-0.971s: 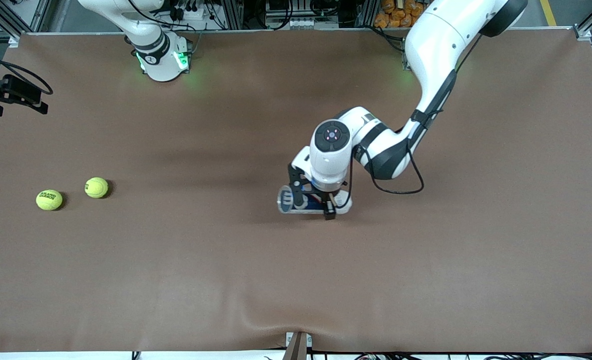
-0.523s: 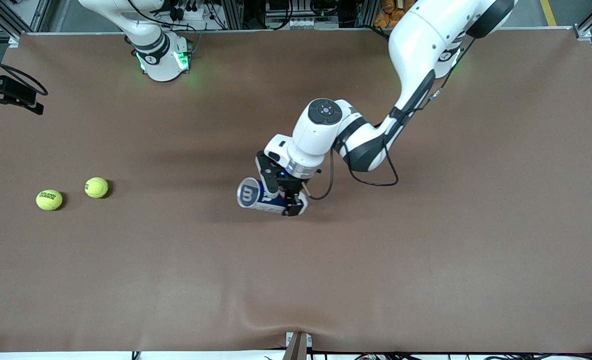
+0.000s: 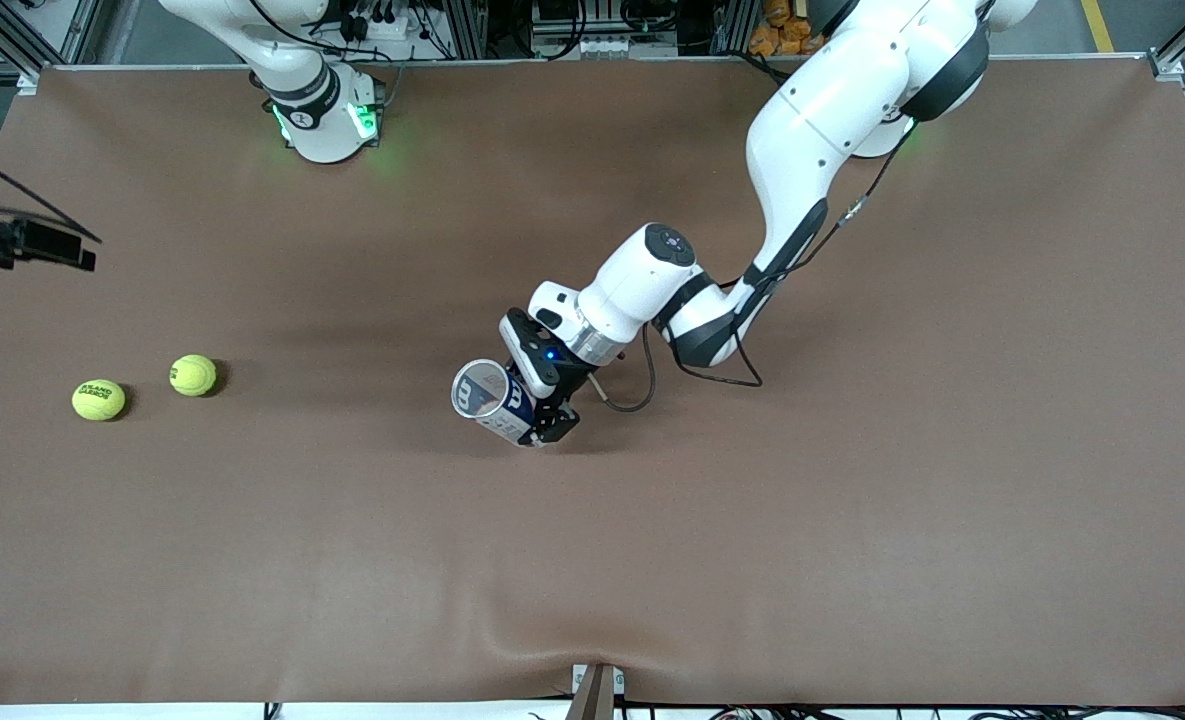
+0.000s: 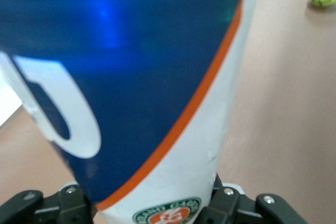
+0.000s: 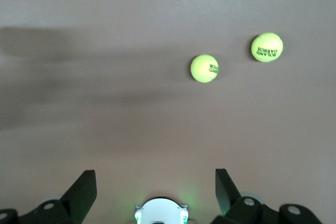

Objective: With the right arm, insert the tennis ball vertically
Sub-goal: 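Lift the can upright with the left gripper while the right gripper reaches the balls, then grasp the nearer tennis ball with the right gripper and lift it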

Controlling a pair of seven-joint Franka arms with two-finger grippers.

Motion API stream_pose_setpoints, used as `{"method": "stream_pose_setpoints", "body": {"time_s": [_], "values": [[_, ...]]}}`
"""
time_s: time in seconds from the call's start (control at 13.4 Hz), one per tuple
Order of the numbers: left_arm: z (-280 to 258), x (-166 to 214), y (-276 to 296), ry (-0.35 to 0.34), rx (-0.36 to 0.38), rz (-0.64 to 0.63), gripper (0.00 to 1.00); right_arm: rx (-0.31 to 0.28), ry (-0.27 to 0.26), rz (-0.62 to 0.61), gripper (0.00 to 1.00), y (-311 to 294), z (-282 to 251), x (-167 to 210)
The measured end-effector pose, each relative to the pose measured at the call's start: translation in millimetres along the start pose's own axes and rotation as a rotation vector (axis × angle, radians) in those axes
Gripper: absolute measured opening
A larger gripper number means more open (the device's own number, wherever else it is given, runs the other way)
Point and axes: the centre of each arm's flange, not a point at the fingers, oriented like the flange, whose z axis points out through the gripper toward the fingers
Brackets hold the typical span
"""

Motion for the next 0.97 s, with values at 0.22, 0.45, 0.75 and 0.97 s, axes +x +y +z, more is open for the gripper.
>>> {"method": "stream_pose_setpoints", "body": {"time_s": [0.22, 0.45, 0.75, 0.97], "values": [[12.2, -16.1, 18.3, 0.086, -0.008, -0.06, 0.75, -0.033, -0.048, 0.035, 1.0, 25.0, 35.4, 25.8], [21.6, -33.3, 37.5, 0.174, -0.014, -0.113, 0.75, -0.019, -0.028, 0.09, 1.0, 64.8, 80.0, 44.0], [34.2, -59.4, 46.5, 0.192, -0.018, -0.132, 0.75, 0.004, -0.044, 0.119, 1.0, 86.1, 149.6, 60.0], [37.9, -67.4, 47.0, 0.188, -0.018, -0.136, 0.75, 0.014, -0.042, 0.119, 1.0, 85.7, 194.3, 73.7]]}}
